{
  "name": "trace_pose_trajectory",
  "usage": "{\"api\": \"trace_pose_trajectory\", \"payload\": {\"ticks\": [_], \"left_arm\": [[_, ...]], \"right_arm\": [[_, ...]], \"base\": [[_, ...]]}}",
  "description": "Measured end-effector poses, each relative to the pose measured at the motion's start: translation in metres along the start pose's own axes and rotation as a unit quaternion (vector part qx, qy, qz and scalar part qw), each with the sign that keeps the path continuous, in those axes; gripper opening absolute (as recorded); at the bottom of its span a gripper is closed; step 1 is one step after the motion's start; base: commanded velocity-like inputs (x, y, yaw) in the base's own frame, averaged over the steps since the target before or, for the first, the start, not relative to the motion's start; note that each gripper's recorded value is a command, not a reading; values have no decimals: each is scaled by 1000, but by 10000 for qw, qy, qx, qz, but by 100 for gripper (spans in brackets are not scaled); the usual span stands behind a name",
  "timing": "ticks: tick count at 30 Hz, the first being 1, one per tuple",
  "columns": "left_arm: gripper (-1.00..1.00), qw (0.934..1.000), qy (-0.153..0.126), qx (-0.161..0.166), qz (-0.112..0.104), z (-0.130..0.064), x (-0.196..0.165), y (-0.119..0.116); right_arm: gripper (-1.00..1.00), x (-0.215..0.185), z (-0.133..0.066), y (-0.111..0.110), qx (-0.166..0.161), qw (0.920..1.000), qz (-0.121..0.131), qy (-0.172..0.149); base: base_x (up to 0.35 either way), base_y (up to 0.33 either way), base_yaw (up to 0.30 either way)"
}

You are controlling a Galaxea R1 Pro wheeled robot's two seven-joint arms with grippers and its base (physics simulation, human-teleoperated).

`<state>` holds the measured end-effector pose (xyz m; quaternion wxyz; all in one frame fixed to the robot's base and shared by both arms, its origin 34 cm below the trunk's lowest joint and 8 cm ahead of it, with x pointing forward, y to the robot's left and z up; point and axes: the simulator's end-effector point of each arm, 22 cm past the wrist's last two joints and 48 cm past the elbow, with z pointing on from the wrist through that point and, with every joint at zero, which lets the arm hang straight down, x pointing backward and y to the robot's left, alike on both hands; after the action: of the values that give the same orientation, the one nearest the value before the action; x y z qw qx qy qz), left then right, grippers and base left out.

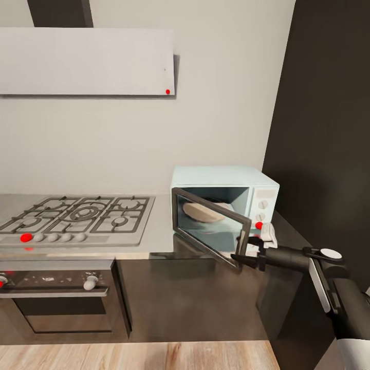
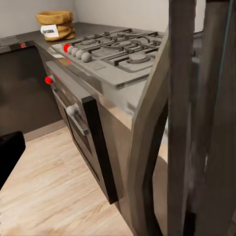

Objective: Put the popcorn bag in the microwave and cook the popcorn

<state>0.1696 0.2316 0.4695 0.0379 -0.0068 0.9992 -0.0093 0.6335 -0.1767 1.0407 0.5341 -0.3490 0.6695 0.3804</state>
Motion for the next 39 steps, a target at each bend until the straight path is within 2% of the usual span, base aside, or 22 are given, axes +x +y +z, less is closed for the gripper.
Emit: {"api": "trace_pose_trajectory", "payload": {"ticks": [6, 24, 33, 39], "left_arm": [[100, 10000, 3, -2, -3, 0, 0, 0], [100, 10000, -6, -3, -7, 0, -1, 0], [100, 10000, -6, -8, -6, 0, -1, 1], [100, 10000, -4, -11, -6, 0, -1, 2]], "right_arm": [[100, 0, 0, 8, -172, 9999, 3, -2], [100, 0, 0, 8, -180, 9998, 1, -2], [100, 4, -18, -10, 93, 9997, -153, 142], [100, 6, -20, -11, 111, 9996, -176, 179]], "base": [[0, 0, 0], [-71, 0, 0], [0, 0, 0], [0, 0, 0]]}}
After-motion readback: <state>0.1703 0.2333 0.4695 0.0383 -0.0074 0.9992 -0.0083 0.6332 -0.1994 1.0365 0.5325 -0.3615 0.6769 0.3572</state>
